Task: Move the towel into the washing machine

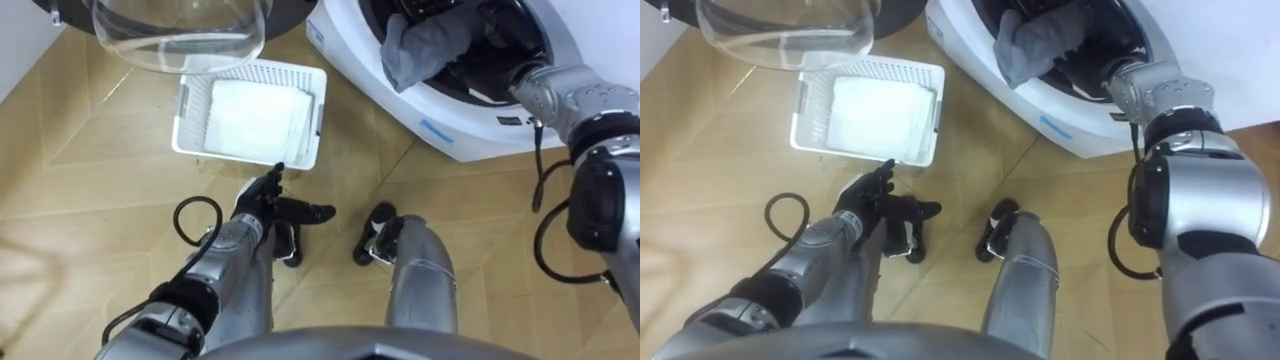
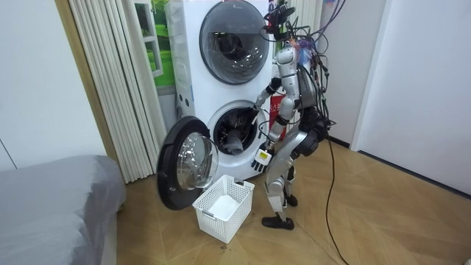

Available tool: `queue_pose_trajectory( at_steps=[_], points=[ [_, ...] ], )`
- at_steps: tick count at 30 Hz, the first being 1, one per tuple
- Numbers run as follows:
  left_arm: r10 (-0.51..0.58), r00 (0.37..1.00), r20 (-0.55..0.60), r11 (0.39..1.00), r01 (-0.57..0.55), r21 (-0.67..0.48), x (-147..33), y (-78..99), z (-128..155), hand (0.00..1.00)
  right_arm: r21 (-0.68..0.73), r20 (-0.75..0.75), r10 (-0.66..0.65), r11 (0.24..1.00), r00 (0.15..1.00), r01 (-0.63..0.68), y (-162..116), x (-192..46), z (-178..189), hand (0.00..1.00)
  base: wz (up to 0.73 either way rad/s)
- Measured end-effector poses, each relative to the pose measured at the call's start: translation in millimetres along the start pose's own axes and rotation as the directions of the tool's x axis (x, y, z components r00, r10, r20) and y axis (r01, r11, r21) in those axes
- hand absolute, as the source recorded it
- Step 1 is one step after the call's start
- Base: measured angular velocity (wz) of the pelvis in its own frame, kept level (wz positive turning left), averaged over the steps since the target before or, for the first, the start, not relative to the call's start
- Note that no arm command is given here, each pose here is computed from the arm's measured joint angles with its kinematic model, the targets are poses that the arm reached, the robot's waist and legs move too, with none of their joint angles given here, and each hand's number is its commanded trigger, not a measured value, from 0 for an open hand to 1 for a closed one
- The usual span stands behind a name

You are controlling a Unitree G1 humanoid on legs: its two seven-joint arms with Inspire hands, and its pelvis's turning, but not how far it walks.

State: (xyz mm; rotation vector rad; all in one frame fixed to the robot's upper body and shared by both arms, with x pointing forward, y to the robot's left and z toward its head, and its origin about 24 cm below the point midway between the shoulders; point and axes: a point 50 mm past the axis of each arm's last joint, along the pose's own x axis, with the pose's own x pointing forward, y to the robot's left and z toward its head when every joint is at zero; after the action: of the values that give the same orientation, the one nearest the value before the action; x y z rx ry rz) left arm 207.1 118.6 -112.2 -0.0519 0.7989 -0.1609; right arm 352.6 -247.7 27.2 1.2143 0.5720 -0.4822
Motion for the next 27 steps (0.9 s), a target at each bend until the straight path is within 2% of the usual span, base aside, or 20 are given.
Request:
queue_pose_trajectory(
  at_steps=[4, 9, 12, 16, 19, 21, 22, 24, 26, 27],
  points=[
    [0.011, 1.0, -0.016, 1.0, -0.011, -0.009, 0.0, 4.7, -0.6, 0.0, 0.003, -0.004, -0.011, 1.0, 1.0, 0.011, -3.3, 0.9, -2.5, 0.0, -0.06],
    [0.014, 0.998, -0.062, 1.0, -0.015, -0.013, -0.4, 9.7, -8.9, 0.0, 0.037, 0.012, -0.049, 0.998, 0.999, 0.048, -24.2, 3.8, -7.7, 0.0, -0.09],
    [0.034, 0.997, -0.07, 0.999, -0.034, -0.005, -1.7, 18.8, -10.1, 0.0, 0.042, 0.024, -0.059, 0.997, 0.998, 0.058, -44.0, 3.8, -7.9, 0.0, 0.0],
    [0.088, 0.99, -0.11, 0.996, -0.087, 0.016, -8.3, 40.8, -22.2, 0.0, 0.001, 0.072, -0.115, 0.993, 0.991, 0.116, -85.7, 2.0, -11.9, 0.0, 0.0],
    [0.127, 0.979, -0.16, 0.992, -0.126, 0.018, -15.6, 51.4, -40.2, 0.0, -0.079, 0.105, -0.177, 0.979, 0.979, 0.186, -136.0, -7.3, -18.5, 0.0, -0.11],
    [0.16, 0.968, -0.192, 0.987, -0.153, 0.054, -23.2, 60.9, -55.1, 0.0, -0.256, 0.132, -0.27, 0.92, 0.954, 0.296, -181.7, -20.4, -26.1, 0.0, -0.2],
    [0.17, 0.965, -0.2, 0.985, -0.159, 0.069, -25.0, 63.8, -58.4, 0.0, -0.302, 0.14, -0.298, 0.896, 0.944, 0.327, -194.0, -25.3, -26.9, 0.0, -0.17],
    [0.201, 0.953, -0.226, 0.978, -0.181, 0.105, -32.7, 74.6, -69.2, 0.0, -0.436, 0.163, -0.37, 0.805, 0.915, 0.403, -228.0, -41.3, -28.9, 0.0, -0.24],
    [0.252, 0.929, -0.27, 0.965, -0.22, 0.145, -46.9, 89.1, -87.6, 0.0, -0.599, 0.156, -0.461, 0.659, 0.873, 0.455, -266.8, -63.2, -37.8, 0.0, -0.35],
    [0.263, 0.923, -0.282, 0.962, -0.231, 0.143, -50.0, 92.0, -91.9, 0.0, -0.629, 0.149, -0.483, 0.627, 0.863, 0.46, -274.8, -68.1, -40.7, 0.0, -0.22]
  ],
)
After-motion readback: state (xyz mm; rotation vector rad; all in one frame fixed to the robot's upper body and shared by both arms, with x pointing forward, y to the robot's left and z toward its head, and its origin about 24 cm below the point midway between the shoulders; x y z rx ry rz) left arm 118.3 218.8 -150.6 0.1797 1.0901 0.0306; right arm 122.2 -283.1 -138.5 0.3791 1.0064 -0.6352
